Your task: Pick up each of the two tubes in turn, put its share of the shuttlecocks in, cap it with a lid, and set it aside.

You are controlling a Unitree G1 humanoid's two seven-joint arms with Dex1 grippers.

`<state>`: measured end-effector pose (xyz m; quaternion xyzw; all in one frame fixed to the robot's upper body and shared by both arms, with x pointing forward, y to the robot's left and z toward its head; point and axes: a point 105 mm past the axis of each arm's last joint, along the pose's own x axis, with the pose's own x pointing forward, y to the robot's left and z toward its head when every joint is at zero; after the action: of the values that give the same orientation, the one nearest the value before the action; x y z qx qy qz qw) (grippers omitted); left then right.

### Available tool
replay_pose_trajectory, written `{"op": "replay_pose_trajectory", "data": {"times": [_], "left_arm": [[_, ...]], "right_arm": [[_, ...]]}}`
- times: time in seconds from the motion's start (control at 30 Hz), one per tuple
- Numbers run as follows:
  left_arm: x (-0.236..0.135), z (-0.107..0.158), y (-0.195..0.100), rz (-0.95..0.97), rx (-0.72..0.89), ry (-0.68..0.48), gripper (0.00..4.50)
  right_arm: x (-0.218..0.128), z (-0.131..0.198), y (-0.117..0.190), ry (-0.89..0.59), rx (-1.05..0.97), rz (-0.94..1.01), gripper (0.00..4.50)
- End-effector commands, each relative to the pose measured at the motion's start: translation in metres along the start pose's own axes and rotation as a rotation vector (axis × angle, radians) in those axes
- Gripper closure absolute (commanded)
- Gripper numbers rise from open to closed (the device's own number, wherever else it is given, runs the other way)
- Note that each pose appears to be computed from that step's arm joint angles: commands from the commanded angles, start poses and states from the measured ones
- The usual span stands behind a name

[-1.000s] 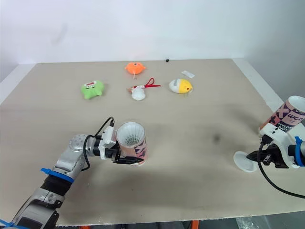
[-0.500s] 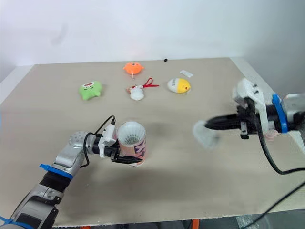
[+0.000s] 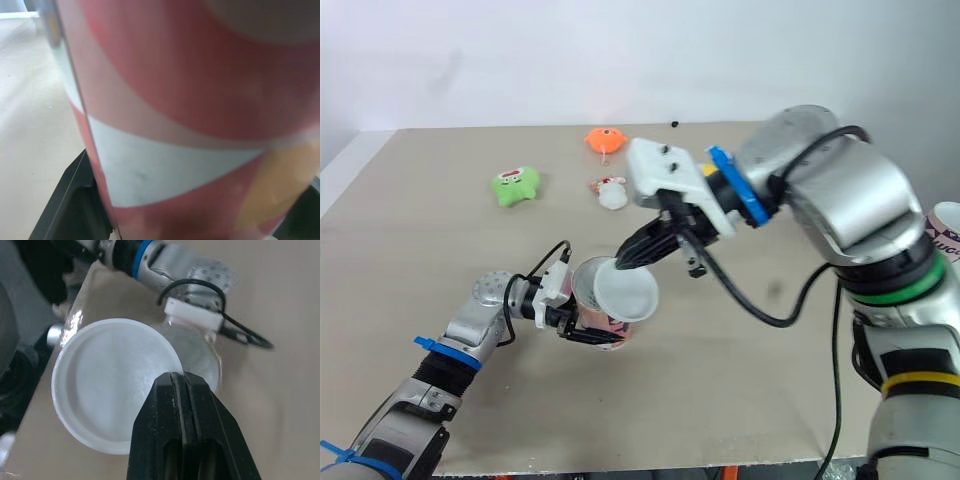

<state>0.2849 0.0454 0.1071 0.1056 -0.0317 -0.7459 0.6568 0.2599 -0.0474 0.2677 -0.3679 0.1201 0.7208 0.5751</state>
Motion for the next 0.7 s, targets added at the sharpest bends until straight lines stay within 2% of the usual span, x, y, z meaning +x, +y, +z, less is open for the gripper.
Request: {"op": "replay_pose_trajectory", "data": {"times": [0.03,0.3,0.5,0.7], "left_arm": [[0.002,-0.027,-0.010,-0.009,-0.073,0.091,1.45],[-0.001,-0.027,-0.009,0.004,-0.066,0.097,1.45],[-0.003,-0.028,-0.008,0.010,-0.067,0.104,1.45],[-0.004,-0.027,-0.006,0.016,-0.065,0.106,1.45]], "right_arm": [[0.002,0.002,-0.007,0.069,-0.094,-0.018,4.44],[0.016,0.002,-0.034,0.206,-0.299,-0.097,4.44],[0.004,0.022,-0.039,0.186,-0.397,-0.139,4.44],[0.007,0.012,-0.029,0.226,-0.435,-0.095,4.44]]}}
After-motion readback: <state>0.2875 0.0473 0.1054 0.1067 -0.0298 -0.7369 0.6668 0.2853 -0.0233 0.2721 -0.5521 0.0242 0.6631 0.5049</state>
